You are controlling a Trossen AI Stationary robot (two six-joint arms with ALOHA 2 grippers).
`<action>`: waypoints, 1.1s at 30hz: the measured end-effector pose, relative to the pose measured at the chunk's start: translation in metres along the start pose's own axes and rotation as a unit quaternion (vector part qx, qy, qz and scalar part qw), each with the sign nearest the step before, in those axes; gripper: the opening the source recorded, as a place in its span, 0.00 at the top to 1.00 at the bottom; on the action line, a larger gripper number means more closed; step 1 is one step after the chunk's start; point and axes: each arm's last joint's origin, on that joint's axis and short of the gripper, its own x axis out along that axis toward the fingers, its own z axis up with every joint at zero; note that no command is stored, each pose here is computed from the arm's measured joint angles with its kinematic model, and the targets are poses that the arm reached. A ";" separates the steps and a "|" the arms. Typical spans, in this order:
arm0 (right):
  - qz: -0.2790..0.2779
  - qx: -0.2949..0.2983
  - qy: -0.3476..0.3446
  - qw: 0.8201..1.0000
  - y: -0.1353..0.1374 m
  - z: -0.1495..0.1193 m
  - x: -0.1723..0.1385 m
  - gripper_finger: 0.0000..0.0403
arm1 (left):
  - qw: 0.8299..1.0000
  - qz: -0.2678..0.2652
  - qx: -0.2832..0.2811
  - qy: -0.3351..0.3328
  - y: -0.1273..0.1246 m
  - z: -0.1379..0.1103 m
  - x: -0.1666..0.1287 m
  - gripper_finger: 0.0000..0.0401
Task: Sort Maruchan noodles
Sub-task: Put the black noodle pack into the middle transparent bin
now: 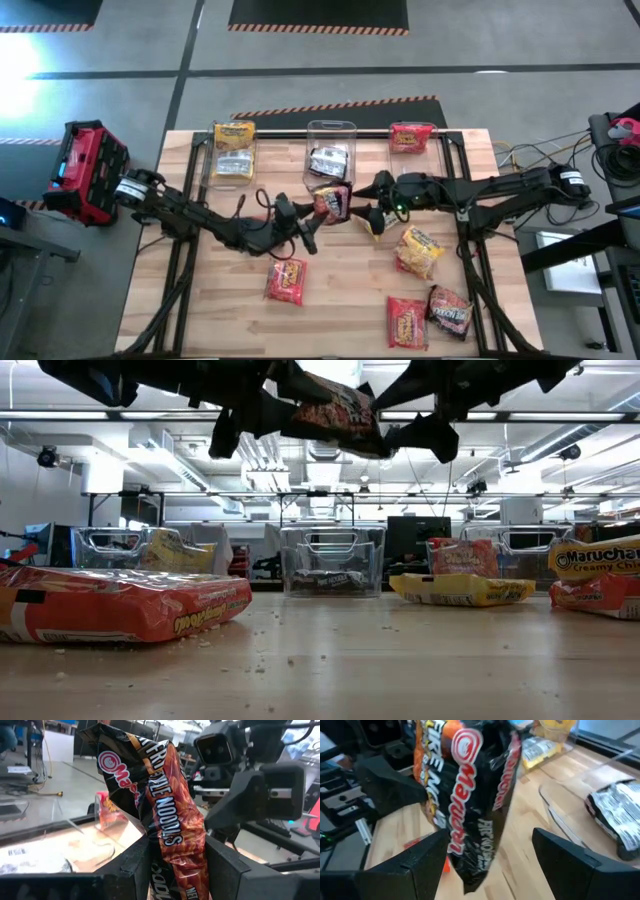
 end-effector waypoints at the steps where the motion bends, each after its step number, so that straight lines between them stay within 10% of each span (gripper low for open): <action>1: 0.003 -0.002 -0.004 1.000 0.001 0.001 0.000 0.31 | 1.000 -0.002 0.000 -0.004 0.000 0.001 0.000 0.67; 18: 0.077 -0.070 -0.084 0.991 0.011 0.017 -0.001 0.32 | 0.997 -0.072 -0.025 -0.032 -0.003 0.012 0.004 0.67; 33: 0.080 -0.084 -0.106 0.988 0.012 0.021 -0.002 0.63 | 0.996 -0.068 -0.034 -0.047 0.002 0.017 0.008 0.67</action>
